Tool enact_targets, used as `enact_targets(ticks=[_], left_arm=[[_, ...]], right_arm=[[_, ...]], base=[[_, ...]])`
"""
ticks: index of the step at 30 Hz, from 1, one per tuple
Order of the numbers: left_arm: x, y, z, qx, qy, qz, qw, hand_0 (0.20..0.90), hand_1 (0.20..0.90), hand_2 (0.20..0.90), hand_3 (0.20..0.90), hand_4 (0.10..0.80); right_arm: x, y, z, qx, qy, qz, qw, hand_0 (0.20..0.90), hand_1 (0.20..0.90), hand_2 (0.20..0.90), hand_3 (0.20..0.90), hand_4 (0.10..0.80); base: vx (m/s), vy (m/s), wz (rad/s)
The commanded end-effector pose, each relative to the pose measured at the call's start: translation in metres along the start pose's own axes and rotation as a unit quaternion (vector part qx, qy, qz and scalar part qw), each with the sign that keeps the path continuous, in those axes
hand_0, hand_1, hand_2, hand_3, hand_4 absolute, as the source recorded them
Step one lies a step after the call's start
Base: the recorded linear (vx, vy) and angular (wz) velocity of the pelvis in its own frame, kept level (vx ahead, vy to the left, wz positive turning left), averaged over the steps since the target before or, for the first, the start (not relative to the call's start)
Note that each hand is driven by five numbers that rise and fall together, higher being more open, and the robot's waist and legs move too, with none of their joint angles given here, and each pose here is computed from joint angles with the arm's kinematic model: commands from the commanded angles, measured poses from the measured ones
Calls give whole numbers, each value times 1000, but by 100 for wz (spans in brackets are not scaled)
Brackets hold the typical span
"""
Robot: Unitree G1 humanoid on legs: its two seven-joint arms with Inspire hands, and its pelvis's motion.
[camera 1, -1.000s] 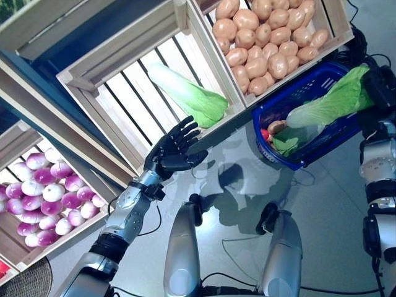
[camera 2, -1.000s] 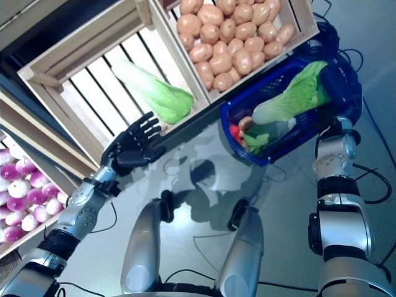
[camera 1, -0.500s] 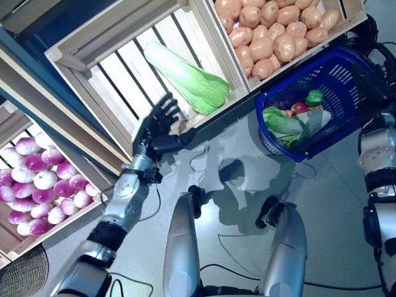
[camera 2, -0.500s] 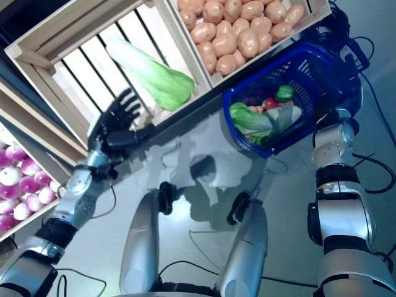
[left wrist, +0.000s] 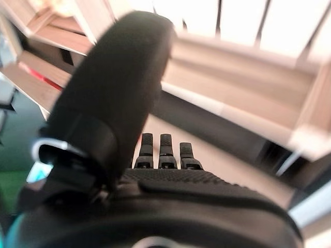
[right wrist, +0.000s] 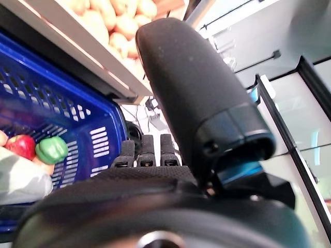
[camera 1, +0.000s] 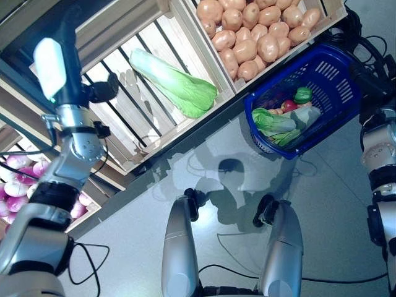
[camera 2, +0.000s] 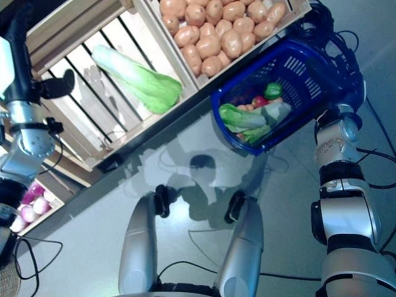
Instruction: Put vegetables into the basket
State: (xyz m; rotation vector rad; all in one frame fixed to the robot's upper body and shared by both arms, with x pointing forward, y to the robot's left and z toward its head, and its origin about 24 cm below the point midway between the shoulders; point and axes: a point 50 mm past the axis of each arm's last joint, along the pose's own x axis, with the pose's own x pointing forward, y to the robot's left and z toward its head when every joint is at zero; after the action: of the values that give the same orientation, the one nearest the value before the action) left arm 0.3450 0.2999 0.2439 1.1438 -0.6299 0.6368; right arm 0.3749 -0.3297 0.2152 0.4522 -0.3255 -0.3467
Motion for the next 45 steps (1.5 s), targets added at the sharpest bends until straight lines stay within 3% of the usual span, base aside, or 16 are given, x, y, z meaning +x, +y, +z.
enact_targets(ticks=[1, 4, 10, 18, 28, 45], left_arm=[[39, 42, 12, 80, -49, 93, 991, 900, 900, 900, 900, 800], [46, 42, 4, 171, -47, 60, 982, 900, 900, 900, 900, 800], [51, 40, -4, 254, -40, 29, 966, 900, 900, 900, 900, 800], [64, 40, 6, 369, -93, -14, 925, 900, 900, 900, 900, 800], [79, 52, 17, 419, -85, -2, 904, 900, 900, 900, 900, 800], [94, 85, 1, 462, 42, 8, 886, 900, 900, 900, 900, 800]], right_arm=[[8, 27, 57, -2, -91, 88, 992, 900, 900, 900, 900, 800], [8, 28, 54, -17, -75, 109, 991, 900, 900, 900, 900, 800], [6, 25, 49, -31, -60, 126, 990, 900, 900, 900, 900, 800], [4, 17, 50, -30, -51, 130, 990, 900, 900, 900, 900, 800], [5, 23, 55, -34, -59, 141, 988, 900, 900, 900, 900, 800], [5, 29, 78, -40, -94, 155, 983, 900, 900, 900, 900, 800]], base=[[-11, 127, -6], [-20, 142, -6], [-25, 108, -8], [-30, 100, -5], [-18, 60, 0], [2, 67, 0]])
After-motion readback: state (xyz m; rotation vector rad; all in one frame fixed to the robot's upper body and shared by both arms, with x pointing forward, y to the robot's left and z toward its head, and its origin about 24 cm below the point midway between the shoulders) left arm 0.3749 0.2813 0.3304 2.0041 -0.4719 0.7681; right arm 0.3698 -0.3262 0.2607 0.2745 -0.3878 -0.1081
